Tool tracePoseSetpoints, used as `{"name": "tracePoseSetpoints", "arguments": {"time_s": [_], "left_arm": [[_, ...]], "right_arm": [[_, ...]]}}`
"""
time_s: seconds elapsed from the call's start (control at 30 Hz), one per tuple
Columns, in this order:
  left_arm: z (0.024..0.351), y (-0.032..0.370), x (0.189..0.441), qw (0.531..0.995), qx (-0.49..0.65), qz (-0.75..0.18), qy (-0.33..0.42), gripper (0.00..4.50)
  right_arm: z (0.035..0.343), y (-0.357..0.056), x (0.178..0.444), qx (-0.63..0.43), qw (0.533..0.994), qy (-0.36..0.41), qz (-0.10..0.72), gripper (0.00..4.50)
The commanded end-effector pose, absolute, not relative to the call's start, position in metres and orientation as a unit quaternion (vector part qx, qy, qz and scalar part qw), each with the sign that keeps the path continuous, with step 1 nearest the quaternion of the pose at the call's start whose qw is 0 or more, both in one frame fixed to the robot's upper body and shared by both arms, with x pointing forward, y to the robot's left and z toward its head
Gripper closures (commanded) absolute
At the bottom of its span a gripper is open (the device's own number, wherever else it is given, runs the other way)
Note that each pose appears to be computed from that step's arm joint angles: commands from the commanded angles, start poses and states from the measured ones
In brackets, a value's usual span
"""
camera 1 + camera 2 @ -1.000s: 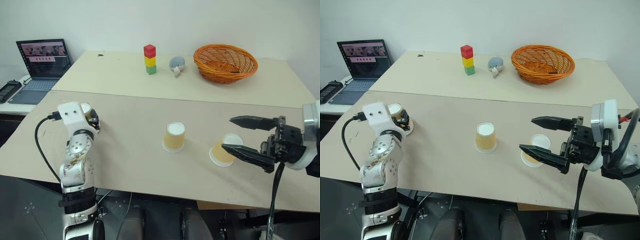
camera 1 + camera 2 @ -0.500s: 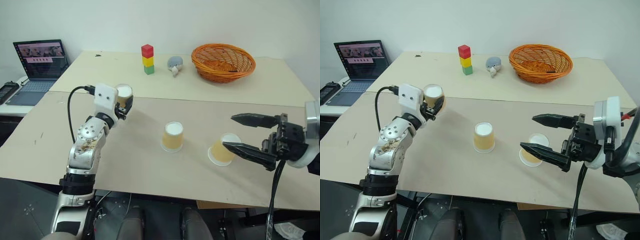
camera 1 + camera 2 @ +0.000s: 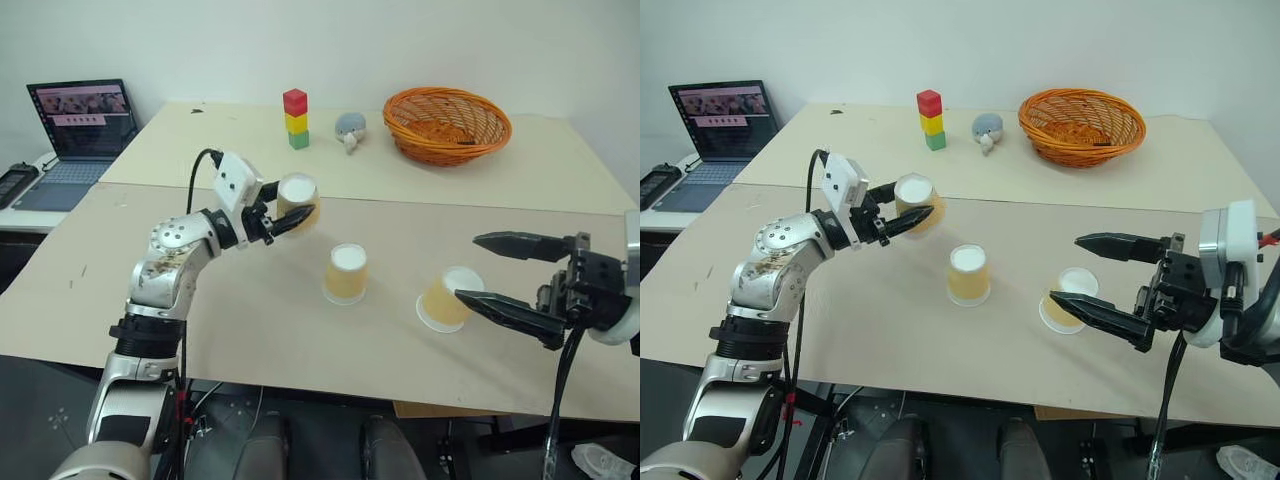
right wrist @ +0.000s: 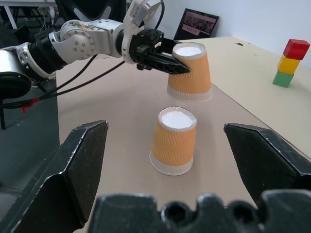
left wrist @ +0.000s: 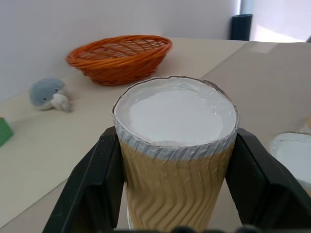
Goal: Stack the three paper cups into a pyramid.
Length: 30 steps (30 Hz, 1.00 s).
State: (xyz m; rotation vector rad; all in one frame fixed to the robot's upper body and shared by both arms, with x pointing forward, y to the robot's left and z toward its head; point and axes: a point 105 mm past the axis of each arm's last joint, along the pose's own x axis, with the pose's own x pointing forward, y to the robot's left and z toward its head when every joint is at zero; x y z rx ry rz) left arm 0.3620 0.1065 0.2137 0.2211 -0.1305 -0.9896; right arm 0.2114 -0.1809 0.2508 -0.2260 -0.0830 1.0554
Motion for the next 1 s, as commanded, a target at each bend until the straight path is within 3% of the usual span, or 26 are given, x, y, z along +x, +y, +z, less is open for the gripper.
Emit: {"name": "tracePoseSetpoints", "arguments": {"time_s": [0.03, 0.47, 1.0], "left_arm": [[0.217, 0.105, 0.353, 0.855, 0.102, -0.506, -0.058, 1.64], [0.194, 0.123, 0.336, 0.834, 0.105, -0.542, 0.008, 1.64], [0.182, 0.109, 0.328, 0.811, 0.089, -0.578, 0.027, 1.64]], "right_arm": [[0.261, -0.18, 0.206, -0.124, 0.855, -0.057, 0.5, 0.0], [0.262, -0.179, 0.206, -0.123, 0.857, -0.055, 0.498, 0.0], [0.264, -0.179, 0.206, -0.122, 0.859, -0.052, 0.494, 0.0]]}}
